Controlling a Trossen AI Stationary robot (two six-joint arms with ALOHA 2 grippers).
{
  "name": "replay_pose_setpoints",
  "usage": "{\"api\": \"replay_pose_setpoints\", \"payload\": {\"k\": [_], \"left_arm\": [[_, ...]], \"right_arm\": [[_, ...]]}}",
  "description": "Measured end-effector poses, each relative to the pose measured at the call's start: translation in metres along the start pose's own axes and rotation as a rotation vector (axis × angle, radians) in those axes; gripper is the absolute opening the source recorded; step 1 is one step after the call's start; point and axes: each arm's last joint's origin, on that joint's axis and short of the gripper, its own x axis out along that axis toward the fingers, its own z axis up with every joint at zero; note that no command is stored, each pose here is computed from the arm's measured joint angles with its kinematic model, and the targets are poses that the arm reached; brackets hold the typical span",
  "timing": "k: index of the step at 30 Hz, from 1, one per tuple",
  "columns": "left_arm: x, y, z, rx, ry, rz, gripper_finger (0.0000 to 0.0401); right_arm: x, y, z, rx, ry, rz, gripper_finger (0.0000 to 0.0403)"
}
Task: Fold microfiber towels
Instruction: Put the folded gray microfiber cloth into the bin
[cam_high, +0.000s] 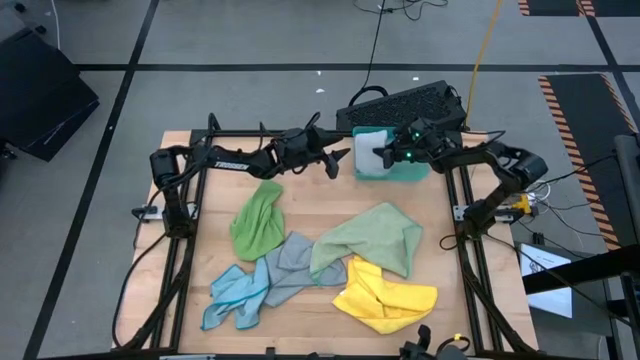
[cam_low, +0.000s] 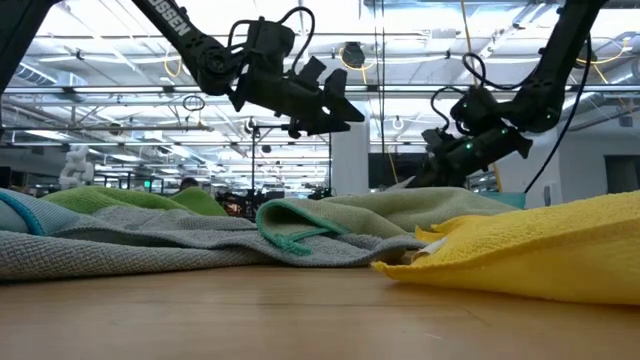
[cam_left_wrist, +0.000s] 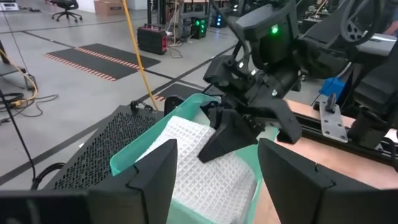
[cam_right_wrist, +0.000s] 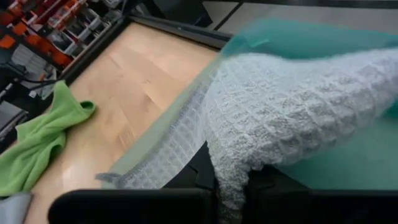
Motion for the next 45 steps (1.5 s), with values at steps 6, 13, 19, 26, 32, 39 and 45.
{"api": "replay_pose_setpoints", "payload": {"k": [6, 13, 19, 26, 32, 39, 45], "left_arm": [[0.0, 0.0, 0.0, -0.001, 0.0, -0.001, 0.0225], [0.0, -0.001, 0.0, 0.0, 0.001, -0.003, 0.0225], [0.0, -0.004, -0.001, 0.002, 0.004, -0.008, 0.0225], [0.0, -0.009, -0.003, 0.03, 0.025, -0.02, 0.0225], [0.0, -0.009, -0.003, 0.041, 0.02, -0.015, 0.0225], [0.0, -0.011, -0.005, 0.027, 0.04, -0.017, 0.0225], [-0.012, -0.02, 0.007, 0.071, 0.068, -0.036, 0.0225]], "right_arm": [[0.006, -0.003, -0.007, 0.004, 0.025, -0.03, 0.0068], [-0.002, 0.001, -0.001, -0.037, -0.01, -0.177, 0.0148], [-0.018, 0.008, 0.004, -0.109, 0.001, -0.316, 0.0183], [-0.04, 0.031, 0.019, -0.222, -0.076, -0.33, 0.0157], [-0.022, 0.068, 0.035, -0.321, 0.02, -0.179, 0.0046], [0.002, 0.054, 0.073, -0.401, 0.331, -0.259, 0.0013], [0.034, 0.03, 0.063, -0.369, 0.487, -0.31, 0.0002]]}}
